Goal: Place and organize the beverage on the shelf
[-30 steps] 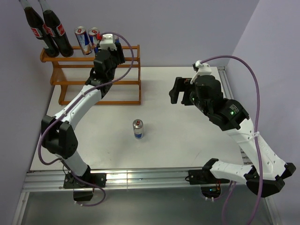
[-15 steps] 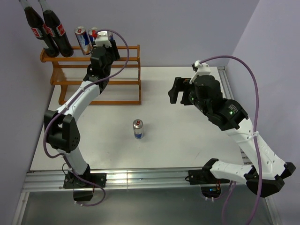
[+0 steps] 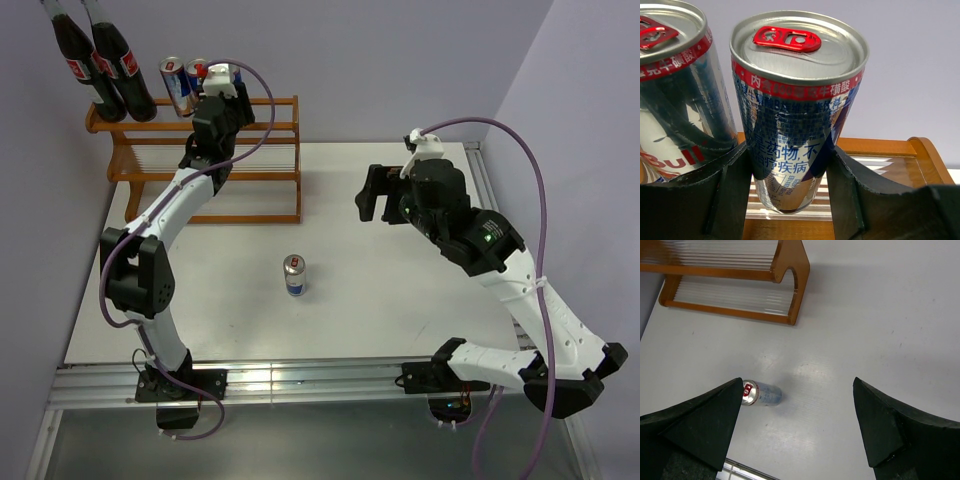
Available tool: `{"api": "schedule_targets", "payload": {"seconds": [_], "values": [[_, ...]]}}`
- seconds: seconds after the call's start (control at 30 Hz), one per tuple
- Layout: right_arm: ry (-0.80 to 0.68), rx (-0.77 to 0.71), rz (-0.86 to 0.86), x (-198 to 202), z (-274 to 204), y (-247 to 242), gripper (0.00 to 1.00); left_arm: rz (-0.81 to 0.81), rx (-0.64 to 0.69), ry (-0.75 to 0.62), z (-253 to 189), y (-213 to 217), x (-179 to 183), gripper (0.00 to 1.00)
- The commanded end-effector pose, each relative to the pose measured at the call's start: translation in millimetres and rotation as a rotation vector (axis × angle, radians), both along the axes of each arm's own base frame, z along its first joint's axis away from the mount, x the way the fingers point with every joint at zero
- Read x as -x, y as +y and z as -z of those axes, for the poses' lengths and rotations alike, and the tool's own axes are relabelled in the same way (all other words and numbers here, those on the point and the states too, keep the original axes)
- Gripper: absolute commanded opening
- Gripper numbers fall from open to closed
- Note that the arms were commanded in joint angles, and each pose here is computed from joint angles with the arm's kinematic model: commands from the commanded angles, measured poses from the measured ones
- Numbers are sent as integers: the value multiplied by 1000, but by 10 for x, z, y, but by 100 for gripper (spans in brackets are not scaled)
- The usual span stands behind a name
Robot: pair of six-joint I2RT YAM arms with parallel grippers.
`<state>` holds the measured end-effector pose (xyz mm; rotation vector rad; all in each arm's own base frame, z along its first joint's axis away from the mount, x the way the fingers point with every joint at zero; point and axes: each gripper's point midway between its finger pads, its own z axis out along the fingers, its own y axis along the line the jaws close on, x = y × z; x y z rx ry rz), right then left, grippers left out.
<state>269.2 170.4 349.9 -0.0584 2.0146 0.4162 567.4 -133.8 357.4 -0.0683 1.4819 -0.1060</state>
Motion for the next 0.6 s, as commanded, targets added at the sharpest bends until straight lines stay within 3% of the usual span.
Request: {"api": "schedule_targets", "payload": {"seconds": [0.0,0.07,0.23,0.4,0.57], "values": [[-38,-17,-7,-58,-91,36,97,11,23,-114,-414,2,8,1],[-36,-17,-10,-60,-85,40,97,16,27,-119,-436,1,35,12],[-35,-13,-33,-45,-62,71,97,30,25,-116,-415,-7,88,51],[-39,-24,-62,-31,-60,121,98,55,36,-118,-470,-35,168,67],[-32,-23,-77,-29,-48,152,98,81,49,-128,-522,-55,263,78]]}}
